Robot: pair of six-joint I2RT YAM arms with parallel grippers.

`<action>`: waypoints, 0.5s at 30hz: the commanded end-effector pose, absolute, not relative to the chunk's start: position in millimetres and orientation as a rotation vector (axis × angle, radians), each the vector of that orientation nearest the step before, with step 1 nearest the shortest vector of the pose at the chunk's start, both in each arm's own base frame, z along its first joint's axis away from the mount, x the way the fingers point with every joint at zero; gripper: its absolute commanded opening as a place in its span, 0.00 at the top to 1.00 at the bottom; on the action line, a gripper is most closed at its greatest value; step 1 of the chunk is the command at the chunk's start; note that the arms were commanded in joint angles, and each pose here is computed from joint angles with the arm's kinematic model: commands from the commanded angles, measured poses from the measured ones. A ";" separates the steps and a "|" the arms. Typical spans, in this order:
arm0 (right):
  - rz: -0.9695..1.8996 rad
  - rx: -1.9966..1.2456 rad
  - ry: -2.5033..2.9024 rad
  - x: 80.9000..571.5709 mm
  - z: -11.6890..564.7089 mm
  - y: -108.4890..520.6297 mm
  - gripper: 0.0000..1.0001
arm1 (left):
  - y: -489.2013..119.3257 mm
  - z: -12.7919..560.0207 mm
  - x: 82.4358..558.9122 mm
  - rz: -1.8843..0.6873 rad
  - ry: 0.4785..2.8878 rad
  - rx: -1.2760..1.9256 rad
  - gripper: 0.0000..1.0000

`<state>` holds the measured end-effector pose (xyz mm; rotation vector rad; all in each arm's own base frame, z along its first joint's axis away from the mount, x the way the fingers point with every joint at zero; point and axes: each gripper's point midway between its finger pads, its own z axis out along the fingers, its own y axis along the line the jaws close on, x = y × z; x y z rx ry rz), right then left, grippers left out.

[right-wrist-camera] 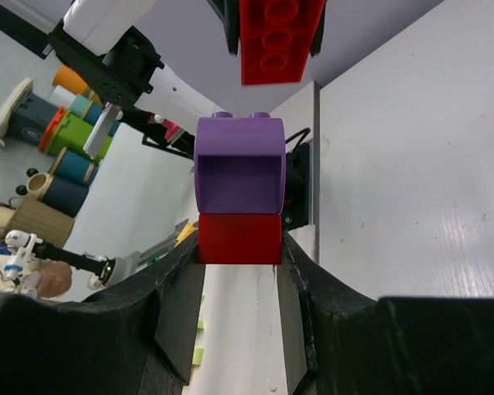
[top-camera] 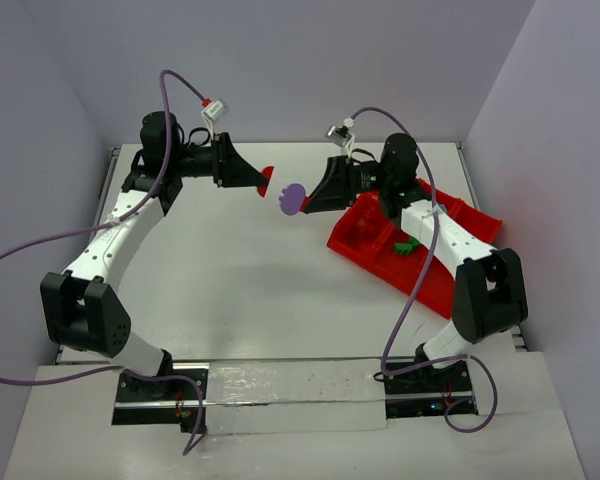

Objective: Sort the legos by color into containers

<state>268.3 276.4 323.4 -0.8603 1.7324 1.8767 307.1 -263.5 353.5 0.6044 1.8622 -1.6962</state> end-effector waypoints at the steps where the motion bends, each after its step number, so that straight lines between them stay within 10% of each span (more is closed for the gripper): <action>1: 1.857 -0.908 1.685 262.9 329.6 272.7 1.00 | -253.1 381.3 304.3 -1.631 1.772 0.656 1.00; 9: 1.711 -0.670 1.760 301.5 324.3 241.4 1.00 | -250.4 359.7 330.5 -1.524 1.893 0.524 1.00; 15: 0.974 -0.294 2.109 354.2 296.4 162.4 1.00 | -295.1 307.2 346.6 -1.353 2.141 0.503 1.00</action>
